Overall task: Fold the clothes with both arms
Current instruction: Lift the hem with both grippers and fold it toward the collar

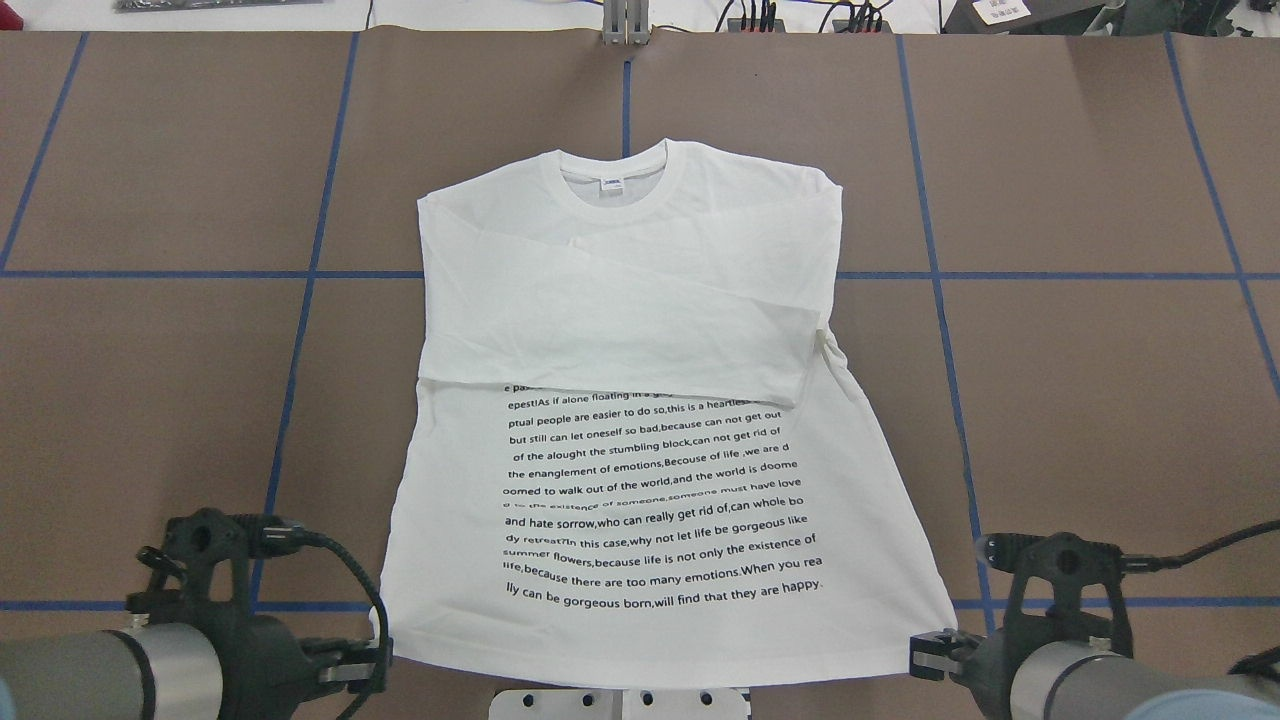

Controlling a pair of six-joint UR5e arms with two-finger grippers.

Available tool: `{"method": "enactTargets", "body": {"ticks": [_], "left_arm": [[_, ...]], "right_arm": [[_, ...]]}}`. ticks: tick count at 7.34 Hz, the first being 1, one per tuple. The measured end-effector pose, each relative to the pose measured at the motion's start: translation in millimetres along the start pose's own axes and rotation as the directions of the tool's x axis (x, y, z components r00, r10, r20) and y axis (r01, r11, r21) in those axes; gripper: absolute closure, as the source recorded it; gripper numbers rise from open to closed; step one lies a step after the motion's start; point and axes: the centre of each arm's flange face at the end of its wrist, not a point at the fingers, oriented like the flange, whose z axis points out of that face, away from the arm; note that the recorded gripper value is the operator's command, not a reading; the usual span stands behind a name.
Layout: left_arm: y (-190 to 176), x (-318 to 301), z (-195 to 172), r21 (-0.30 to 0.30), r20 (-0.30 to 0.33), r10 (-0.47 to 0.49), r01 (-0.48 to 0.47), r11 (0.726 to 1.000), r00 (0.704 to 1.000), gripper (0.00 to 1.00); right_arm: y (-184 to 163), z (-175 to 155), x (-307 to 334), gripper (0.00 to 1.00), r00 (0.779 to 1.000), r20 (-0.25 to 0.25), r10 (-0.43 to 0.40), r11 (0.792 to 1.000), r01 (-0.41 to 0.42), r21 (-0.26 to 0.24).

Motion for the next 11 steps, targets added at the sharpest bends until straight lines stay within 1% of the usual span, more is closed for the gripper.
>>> {"method": "enactTargets", "body": {"ticks": [1, 2, 3, 4, 5, 6, 7, 9, 10, 11], "left_arm": [[0.0, 5.1, -38.8, -0.032, -0.013, 0.000, 0.000, 0.999, 1.000, 1.00], [-5.7, 11.9, -55.4, -0.040, -0.022, -0.001, 0.001, 0.999, 1.000, 1.00], [-23.1, 22.8, -51.5, -0.005, -0.019, 0.018, -0.019, 1.000, 1.000, 1.00], [-55.5, 34.1, -37.0, 0.062, 0.005, 0.056, -0.056, 0.996, 0.998, 1.00], [-103.7, 41.3, -21.4, 0.132, 0.053, 0.087, -0.093, 0.987, 0.995, 1.00], [-151.4, 40.4, -13.4, 0.179, 0.105, 0.102, -0.119, 0.977, 0.989, 1.00], [-191.6, 34.1, -10.3, 0.214, 0.155, 0.106, -0.138, 0.967, 0.982, 1.00], [-252.6, 25.0, -2.4, 0.255, 0.237, 0.111, -0.172, 0.952, 0.965, 1.00], [-274.8, 24.7, 4.1, 0.263, 0.266, 0.123, -0.194, 0.945, 0.956, 1.00], [-293.2, 24.3, 18.3, 0.266, 0.282, 0.136, -0.214, 0.940, 0.950, 1.00]], "right_arm": [[-10.4, -34.0, 3.4, 1.00, 1.000, 0.001, 0.020, 0.999, -0.020, -0.032], [-23.6, -48.8, 4.4, 1.00, 0.999, 0.001, 0.036, 0.999, -0.036, -0.033], [-43.6, -55.4, 1.2, 1.00, 0.999, 0.002, 0.032, 0.999, -0.032, -0.013], [-69.6, -58.8, -10.3, 1.00, 1.000, -0.001, 0.022, 1.000, -0.022, 0.021], [-102.6, -60.0, -31.4, 1.00, 1.000, -0.013, 0.018, 0.998, -0.017, 0.062], [-137.6, -61.8, -51.2, 1.00, 1.000, -0.029, 0.009, 0.995, -0.006, 0.100], [-169.2, -59.6, -62.4, 1.00, 0.999, -0.047, 0.002, 0.992, 0.004, 0.127], [-225.9, -41.4, -78.5, 1.00, 0.998, -0.063, 0.020, 0.984, -0.009, 0.178], [-254.6, -31.4, -92.0, 1.00, 0.997, -0.072, 0.027, 0.980, -0.012, 0.200], [-279.3, -16.5, -108.0, 1.00, 0.996, -0.083, 0.030, 0.977, -0.012, 0.213]]}}
